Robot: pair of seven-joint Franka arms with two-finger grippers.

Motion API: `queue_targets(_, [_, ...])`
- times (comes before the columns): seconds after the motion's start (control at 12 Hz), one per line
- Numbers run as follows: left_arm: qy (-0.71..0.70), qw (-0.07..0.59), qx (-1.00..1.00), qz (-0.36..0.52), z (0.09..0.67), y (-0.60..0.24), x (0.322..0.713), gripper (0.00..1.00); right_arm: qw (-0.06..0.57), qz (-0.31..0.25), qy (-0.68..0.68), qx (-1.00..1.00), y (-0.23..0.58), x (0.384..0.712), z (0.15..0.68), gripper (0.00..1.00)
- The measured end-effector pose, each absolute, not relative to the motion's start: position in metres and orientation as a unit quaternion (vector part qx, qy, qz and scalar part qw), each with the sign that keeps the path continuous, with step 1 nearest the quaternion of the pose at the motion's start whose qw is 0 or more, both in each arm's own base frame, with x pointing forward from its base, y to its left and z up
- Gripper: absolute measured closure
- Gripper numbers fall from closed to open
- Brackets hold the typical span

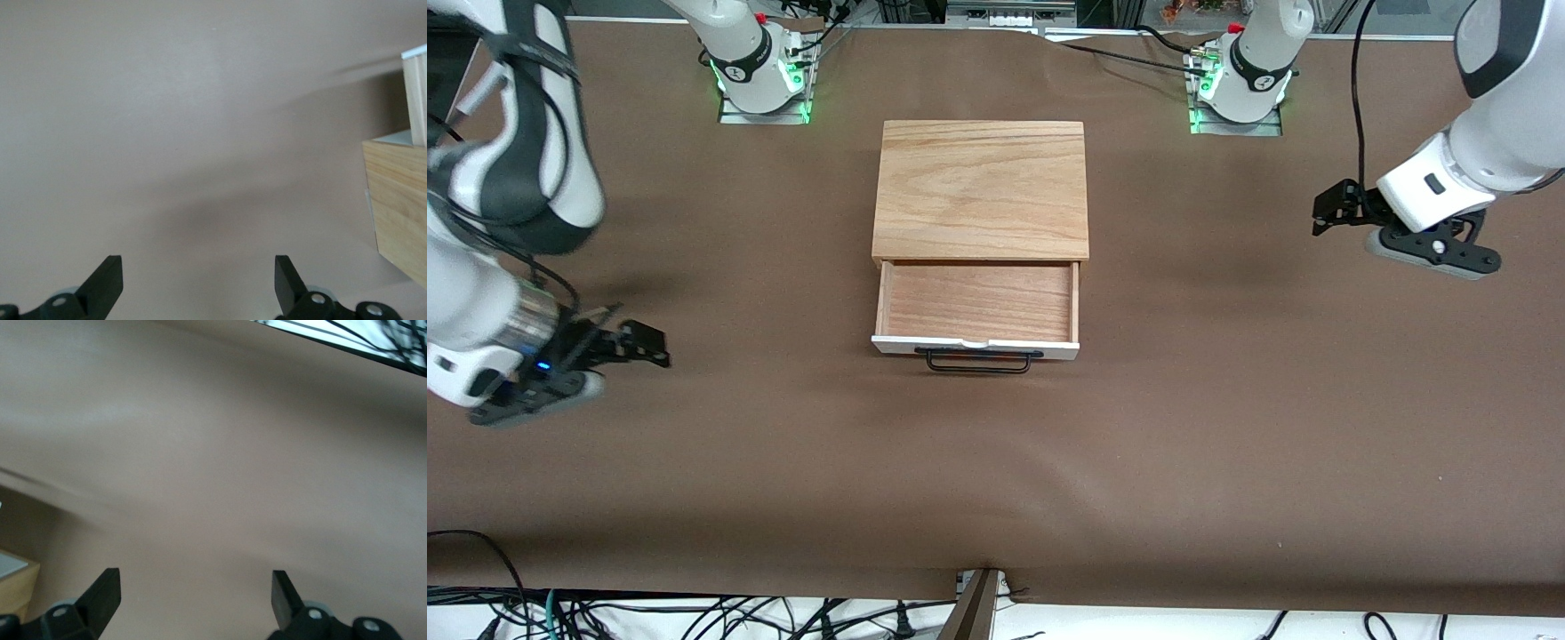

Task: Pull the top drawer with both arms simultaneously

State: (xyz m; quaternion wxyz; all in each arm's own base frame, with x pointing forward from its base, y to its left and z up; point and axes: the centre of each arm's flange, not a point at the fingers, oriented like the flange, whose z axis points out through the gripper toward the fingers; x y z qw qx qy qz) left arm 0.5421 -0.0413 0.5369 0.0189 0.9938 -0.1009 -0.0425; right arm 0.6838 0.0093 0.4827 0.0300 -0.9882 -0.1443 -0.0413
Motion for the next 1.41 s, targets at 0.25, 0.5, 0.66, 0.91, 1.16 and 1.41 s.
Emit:
queue_targets(0.25, [-0.069,0.015,0.997,-0.035,0.575,-0.062,0.529,0.00,0.018,-0.040,-0.114,-0.993,-0.042,0.651,0.530,0.00])
queue_targets(0.5, [-0.068,-0.003,0.997,-0.030,0.609,-0.065,0.526,0.00,0.023,-0.018,-0.100,-0.995,-0.058,0.618,0.569,0.00])
queue_targets(0.66, [-0.065,-0.004,0.998,-0.028,0.615,-0.062,0.530,0.00,0.024,-0.006,-0.087,-0.996,-0.071,0.600,0.589,0.00])
queue_targets(0.91, [-0.059,-0.004,0.998,-0.035,0.614,-0.055,0.533,0.00,0.001,0.018,-0.018,-1.000,-0.070,0.588,0.603,0.00])
queue_targets(1.16, [-0.058,-0.003,0.998,-0.035,0.615,-0.056,0.533,0.00,0.000,0.019,0.009,-1.000,-0.067,0.582,0.612,0.00])
queue_targets(1.41, [-0.059,-0.003,0.998,-0.035,0.615,-0.057,0.534,0.00,0.001,0.022,0.011,-1.000,-0.065,0.577,0.615,0.00])
